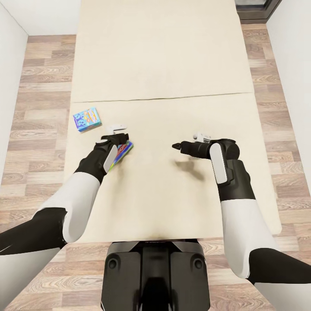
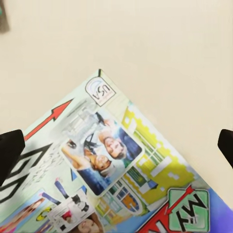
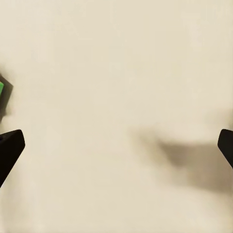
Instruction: Put all the toys in the child's room - the three board games (two on the bed and one on the table), the two jigsaw puzzles on the table, and the tennis ball on the table - inside the toy box on the table in the child's room.
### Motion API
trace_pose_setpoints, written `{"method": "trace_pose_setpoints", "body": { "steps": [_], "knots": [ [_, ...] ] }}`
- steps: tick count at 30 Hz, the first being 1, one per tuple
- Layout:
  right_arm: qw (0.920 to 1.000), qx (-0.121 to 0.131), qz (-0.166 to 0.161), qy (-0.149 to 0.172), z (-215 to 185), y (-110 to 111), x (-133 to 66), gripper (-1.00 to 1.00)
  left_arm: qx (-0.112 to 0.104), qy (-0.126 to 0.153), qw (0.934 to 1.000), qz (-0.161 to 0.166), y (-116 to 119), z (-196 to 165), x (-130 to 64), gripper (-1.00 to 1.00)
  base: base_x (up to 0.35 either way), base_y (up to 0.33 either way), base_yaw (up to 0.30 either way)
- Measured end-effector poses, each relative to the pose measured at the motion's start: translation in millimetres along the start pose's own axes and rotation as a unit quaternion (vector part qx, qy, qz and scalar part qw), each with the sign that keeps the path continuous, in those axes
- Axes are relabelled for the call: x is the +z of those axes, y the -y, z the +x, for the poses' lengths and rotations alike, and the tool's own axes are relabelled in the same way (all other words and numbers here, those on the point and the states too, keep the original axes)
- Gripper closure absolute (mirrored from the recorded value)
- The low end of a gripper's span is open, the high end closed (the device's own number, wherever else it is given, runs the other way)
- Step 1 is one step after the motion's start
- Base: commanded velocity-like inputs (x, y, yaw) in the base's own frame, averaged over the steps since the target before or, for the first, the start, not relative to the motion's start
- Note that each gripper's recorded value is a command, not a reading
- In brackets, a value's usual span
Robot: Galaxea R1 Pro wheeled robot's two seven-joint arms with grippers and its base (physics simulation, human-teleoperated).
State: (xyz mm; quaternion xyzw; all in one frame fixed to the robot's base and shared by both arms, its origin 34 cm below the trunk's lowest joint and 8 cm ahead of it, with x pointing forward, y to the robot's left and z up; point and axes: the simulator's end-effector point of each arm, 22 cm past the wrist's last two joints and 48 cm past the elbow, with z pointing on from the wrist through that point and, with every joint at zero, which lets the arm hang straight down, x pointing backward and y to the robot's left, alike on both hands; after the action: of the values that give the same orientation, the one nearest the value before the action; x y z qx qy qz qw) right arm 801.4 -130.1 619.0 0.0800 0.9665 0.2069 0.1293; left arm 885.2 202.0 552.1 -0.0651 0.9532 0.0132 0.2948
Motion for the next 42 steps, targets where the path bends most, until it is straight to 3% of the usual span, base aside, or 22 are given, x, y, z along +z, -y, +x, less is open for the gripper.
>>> {"method": "trace_pose_setpoints", "body": {
  "steps": [42],
  "knots": [
    [1.0000,0.000,0.000,-0.001,1,0,0.7,-1.00,-0.001,0.018,0.9998,-0.003,-3,-16,-2.0,-1.00,0.000,0.000,0.000]
  ]
}}
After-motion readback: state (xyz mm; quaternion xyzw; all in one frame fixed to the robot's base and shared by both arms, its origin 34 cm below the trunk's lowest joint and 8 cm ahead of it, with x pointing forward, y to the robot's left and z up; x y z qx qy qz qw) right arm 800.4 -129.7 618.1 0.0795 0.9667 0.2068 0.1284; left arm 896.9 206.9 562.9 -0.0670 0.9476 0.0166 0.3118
